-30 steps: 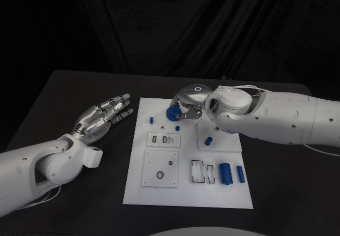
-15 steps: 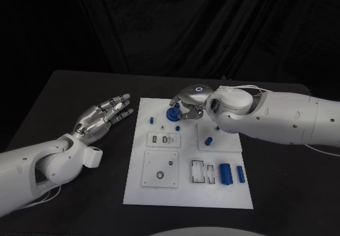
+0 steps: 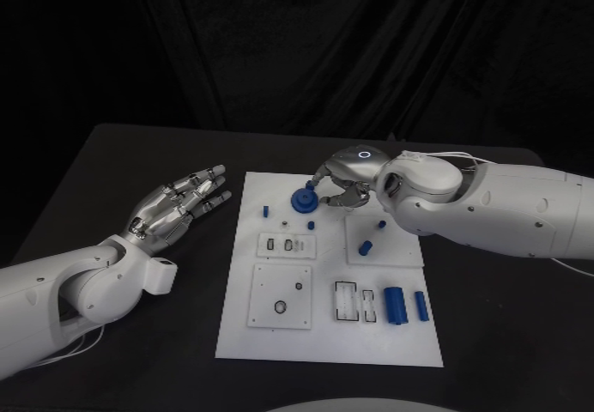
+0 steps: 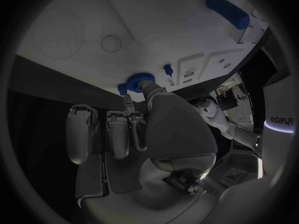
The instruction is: Assemble the parts on the task board
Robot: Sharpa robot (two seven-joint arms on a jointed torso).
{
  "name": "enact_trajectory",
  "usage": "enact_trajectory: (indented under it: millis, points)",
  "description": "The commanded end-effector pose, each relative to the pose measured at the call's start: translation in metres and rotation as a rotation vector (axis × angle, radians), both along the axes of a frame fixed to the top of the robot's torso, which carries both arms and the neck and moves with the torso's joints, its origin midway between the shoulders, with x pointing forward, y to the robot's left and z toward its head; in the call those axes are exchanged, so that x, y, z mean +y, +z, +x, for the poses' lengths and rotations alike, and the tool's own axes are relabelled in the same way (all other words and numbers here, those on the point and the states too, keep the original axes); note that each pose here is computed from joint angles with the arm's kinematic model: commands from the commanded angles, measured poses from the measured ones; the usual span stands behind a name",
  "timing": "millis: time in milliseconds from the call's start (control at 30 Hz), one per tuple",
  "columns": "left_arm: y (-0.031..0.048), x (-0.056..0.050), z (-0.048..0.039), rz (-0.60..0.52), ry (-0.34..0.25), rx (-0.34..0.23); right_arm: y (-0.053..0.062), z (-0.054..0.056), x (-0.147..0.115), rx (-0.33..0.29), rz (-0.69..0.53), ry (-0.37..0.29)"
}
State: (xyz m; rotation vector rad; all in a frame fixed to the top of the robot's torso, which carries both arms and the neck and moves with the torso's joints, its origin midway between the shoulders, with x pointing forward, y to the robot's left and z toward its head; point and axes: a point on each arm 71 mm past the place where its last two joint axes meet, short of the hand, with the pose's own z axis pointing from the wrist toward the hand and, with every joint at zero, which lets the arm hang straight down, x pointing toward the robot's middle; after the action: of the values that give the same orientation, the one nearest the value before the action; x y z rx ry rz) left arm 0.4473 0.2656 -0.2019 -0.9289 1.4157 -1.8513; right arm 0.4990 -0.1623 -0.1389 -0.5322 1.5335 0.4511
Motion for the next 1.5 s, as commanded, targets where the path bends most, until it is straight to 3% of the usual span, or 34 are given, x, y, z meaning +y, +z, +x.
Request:
enact_trajectory:
  millis: [33, 200, 333, 500, 667, 1033, 1500]
  points:
    - [0.0039, 0.0, -0.0014, -0.031, 0.001, -0.039, 0.017, -0.006, -0.016, -0.114, 0.103, 0.001]
    - [0.004, 0.0, -0.0018, -0.031, 0.001, -0.038, 0.026, -0.02, -0.054, -0.121, 0.112, -0.066]
    - [0.004, -0.001, -0.0021, -0.031, 0.0, -0.038, 0.027, -0.03, -0.08, -0.103, 0.098, -0.115]
    - [0.0038, -0.001, -0.0017, -0.031, 0.0, -0.037, 0.023, -0.039, -0.108, -0.072, 0.076, -0.179]
    - [0.0037, -0.005, -0.0015, -0.035, -0.01, -0.036, 0.009, -0.045, -0.138, -0.044, 0.059, -0.251]
    - [0.0034, -0.006, -0.0013, -0.036, -0.016, -0.034, 0.0, -0.046, -0.158, -0.073, 0.081, -0.277]
    - [0.0031, -0.005, -0.0015, -0.036, -0.019, -0.03, -0.013, -0.043, -0.162, -0.021, 0.039, -0.301]
